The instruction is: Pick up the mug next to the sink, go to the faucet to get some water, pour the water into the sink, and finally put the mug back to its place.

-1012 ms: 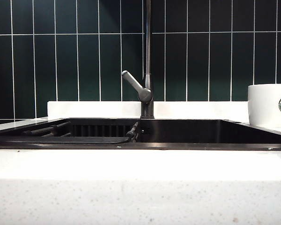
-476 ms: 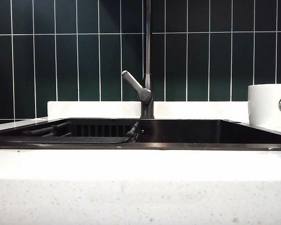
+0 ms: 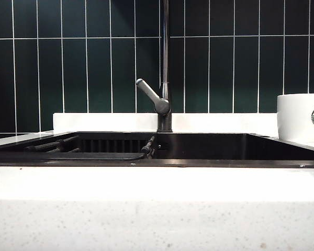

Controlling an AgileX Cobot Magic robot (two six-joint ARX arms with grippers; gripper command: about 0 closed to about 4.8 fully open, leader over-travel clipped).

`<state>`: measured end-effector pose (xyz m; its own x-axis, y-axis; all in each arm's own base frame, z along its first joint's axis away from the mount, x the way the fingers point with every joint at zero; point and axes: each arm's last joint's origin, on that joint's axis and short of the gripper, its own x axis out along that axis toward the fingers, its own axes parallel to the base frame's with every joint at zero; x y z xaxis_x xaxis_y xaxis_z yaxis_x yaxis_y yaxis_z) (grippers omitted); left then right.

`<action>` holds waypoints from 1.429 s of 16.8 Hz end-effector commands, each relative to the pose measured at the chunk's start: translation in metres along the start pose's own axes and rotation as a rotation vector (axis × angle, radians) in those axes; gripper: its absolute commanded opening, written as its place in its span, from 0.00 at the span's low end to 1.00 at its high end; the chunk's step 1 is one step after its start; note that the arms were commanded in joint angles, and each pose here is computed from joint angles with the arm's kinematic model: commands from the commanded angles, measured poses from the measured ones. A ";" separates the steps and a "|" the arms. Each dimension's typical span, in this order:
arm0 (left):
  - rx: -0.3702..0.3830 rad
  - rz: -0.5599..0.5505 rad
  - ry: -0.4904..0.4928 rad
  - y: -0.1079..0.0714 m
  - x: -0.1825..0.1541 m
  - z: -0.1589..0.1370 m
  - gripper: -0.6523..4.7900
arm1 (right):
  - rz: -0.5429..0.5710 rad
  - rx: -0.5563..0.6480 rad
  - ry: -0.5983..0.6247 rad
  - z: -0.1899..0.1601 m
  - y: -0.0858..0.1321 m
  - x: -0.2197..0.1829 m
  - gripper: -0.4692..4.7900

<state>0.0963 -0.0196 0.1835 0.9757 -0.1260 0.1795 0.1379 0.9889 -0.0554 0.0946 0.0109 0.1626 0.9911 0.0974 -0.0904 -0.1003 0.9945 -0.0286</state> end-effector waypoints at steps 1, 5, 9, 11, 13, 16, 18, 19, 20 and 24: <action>0.009 0.018 0.047 0.001 -0.003 -0.005 0.11 | 0.001 -0.002 -0.016 0.002 0.000 0.000 0.08; 0.020 0.076 0.086 0.011 -0.002 -0.008 0.11 | 0.001 -0.002 -0.015 0.002 0.000 0.000 0.08; 0.029 0.110 0.066 0.016 -0.003 -0.006 0.11 | 0.001 -0.002 -0.015 0.002 0.000 0.000 0.08; 0.029 0.110 0.070 0.016 -0.003 -0.007 0.11 | 0.001 -0.002 -0.015 0.002 0.000 0.000 0.08; 0.029 0.110 0.070 0.016 -0.003 -0.007 0.11 | 0.001 -0.002 -0.015 0.002 0.000 0.000 0.08; 0.029 0.110 0.070 0.016 -0.003 -0.007 0.11 | 0.001 -0.002 -0.015 0.002 0.000 0.000 0.08; 0.029 0.110 0.070 0.016 -0.003 -0.007 0.11 | 0.001 -0.002 -0.015 0.002 0.000 0.000 0.08; 0.029 0.110 0.070 0.016 -0.003 -0.007 0.11 | 0.001 -0.002 -0.015 0.002 0.000 0.000 0.08; 0.029 0.110 0.070 0.016 -0.003 -0.007 0.11 | 0.001 -0.002 -0.015 0.002 0.000 0.000 0.08; 0.029 0.110 0.070 0.016 -0.003 -0.007 0.11 | -0.011 -0.001 -0.015 0.002 -0.001 0.000 0.08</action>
<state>0.0972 -0.0036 0.1742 0.9955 -0.0170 0.0927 0.0211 0.9988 -0.0438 0.0947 0.0103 0.1626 0.9916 0.0921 -0.0908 -0.0950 0.9951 -0.0285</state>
